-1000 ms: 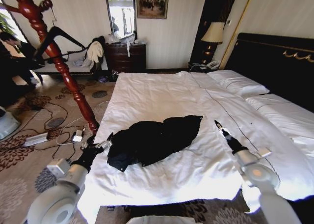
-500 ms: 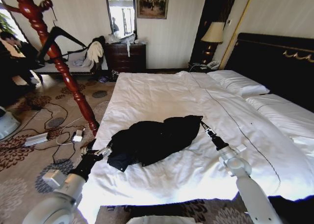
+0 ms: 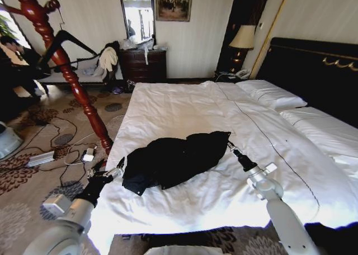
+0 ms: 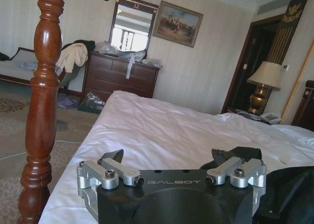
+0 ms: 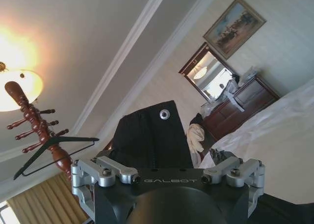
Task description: Pick up the clothes from the bed and hang them on the clothes hanger.
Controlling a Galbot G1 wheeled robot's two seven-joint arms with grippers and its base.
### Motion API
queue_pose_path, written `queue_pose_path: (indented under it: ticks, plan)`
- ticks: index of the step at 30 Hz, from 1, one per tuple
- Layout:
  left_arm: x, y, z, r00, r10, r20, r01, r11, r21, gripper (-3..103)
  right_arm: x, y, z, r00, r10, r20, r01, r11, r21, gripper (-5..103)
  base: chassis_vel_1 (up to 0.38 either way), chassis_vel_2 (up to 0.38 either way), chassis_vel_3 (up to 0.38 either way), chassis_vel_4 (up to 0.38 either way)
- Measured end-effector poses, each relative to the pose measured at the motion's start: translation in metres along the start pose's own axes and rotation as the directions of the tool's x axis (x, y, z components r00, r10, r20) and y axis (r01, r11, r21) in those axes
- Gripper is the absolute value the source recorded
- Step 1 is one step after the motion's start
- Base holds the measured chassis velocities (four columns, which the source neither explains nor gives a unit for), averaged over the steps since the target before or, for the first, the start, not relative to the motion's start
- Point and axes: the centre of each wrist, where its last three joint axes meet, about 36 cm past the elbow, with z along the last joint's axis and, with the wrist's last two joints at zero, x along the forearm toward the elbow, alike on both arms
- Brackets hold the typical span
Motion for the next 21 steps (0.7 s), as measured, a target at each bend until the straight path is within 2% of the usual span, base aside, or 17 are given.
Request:
queue_pose_path:
  ticks: [2, 10, 12, 14, 17, 18, 21]
  plan:
    - [0.000, 0.000, 0.000, 1.000, -0.003, 0.000, 0.003, 1.000, 0.000, 100, -0.004, -0.001, -0.001, 1.000, -0.009, -0.004, 0.009, 1.000, 0.010, 100, 0.000, 0.000, 0.000, 0.000]
    - [0.000, 0.000, 0.000, 1.000, -0.010, 0.006, 0.010, 1.000, 0.006, 100, -0.008, 0.000, -0.012, 1.000, -0.021, -0.021, 0.022, 0.999, 0.036, 98, 0.000, 0.000, 0.000, 0.000]
    - [-0.001, 0.000, -0.001, 1.000, -0.010, 0.009, 0.010, 1.000, 0.008, 100, -0.007, 0.000, -0.016, 0.999, -0.025, -0.033, 0.026, 0.998, 0.058, 83, 0.000, 0.000, 0.000, 0.000]
    - [-0.001, 0.000, -0.001, 1.000, -0.010, 0.009, 0.010, 1.000, 0.009, 100, -0.007, 0.000, -0.018, 0.999, -0.026, -0.037, 0.028, 0.997, 0.067, 83, 0.000, 0.000, 0.000, 0.000]
    - [-0.001, 0.000, -0.001, 1.000, -0.015, 0.011, 0.014, 1.000, 0.012, 100, -0.003, 0.000, -0.023, 0.997, -0.025, -0.066, 0.031, 0.995, 0.093, 67, 0.000, 0.000, 0.000, 0.000]
    - [-0.001, 0.000, -0.001, 1.000, -0.015, 0.011, 0.014, 1.000, 0.012, 100, -0.003, 0.000, -0.023, 0.997, -0.025, -0.066, 0.031, 0.995, 0.093, 67, 0.000, 0.000, 0.000, 0.000]
    - [-0.001, 0.000, -0.001, 1.000, -0.017, 0.012, 0.017, 1.000, 0.018, 100, -0.002, 0.002, -0.023, 0.994, -0.032, -0.105, 0.044, 0.992, 0.115, 56, 0.000, 0.000, 0.000, 0.000]
